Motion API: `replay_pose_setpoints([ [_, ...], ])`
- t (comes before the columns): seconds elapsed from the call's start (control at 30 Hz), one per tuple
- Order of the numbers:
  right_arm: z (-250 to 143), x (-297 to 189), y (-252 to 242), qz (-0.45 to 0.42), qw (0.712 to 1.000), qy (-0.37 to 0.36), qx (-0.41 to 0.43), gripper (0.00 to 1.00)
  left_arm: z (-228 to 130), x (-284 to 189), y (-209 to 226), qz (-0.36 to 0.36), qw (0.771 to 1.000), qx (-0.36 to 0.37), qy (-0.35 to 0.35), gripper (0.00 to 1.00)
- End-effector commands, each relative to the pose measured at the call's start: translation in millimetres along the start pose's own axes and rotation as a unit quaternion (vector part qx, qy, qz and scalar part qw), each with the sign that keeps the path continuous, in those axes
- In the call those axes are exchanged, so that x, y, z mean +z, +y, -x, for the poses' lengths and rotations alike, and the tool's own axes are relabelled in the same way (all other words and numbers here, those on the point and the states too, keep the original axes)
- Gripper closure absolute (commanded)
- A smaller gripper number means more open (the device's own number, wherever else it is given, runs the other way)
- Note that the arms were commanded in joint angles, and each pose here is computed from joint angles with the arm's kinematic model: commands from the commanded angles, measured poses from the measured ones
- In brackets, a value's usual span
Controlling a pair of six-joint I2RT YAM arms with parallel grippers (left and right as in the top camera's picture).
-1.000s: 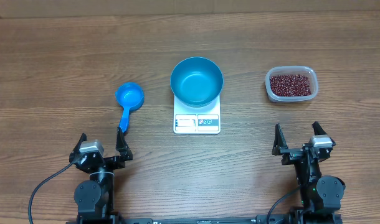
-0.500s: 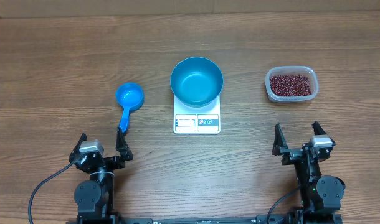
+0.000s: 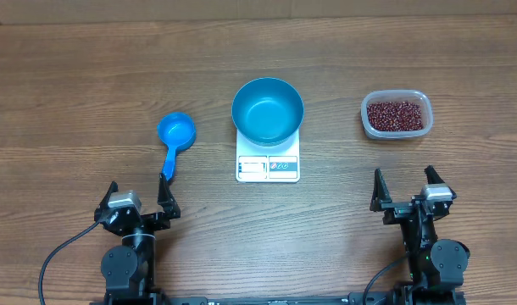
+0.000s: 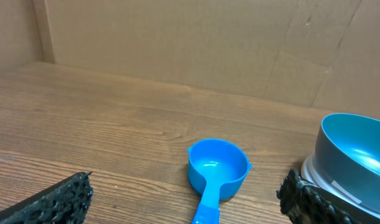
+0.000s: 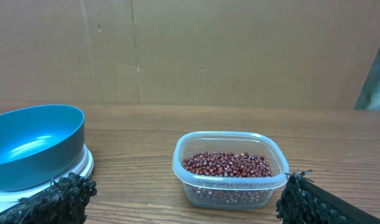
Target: Scoop item into bowl and weigh 150g on scale
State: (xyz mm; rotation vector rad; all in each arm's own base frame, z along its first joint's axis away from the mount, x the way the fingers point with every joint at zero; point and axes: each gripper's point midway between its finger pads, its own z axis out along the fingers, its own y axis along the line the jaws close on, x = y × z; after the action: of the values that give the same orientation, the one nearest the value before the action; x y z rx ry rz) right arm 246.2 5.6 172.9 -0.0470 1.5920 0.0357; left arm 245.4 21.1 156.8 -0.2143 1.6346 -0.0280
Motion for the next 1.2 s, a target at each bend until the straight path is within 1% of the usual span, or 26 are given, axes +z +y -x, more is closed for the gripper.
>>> replay_pose_setpoints([
  [0.0,-1.7,0.0,-1.1,-0.002,1.000,-0.002,-0.002,0.00,0.3,-0.4,-2.2,-0.006,1.000,-0.005,-0.003,0.01],
  [1.17,-1.7,0.1,1.6,0.004,1.000,-0.002,-0.002,0.00,0.3,-0.4,-2.2,-0.006,1.000,-0.005,-0.003,0.00],
])
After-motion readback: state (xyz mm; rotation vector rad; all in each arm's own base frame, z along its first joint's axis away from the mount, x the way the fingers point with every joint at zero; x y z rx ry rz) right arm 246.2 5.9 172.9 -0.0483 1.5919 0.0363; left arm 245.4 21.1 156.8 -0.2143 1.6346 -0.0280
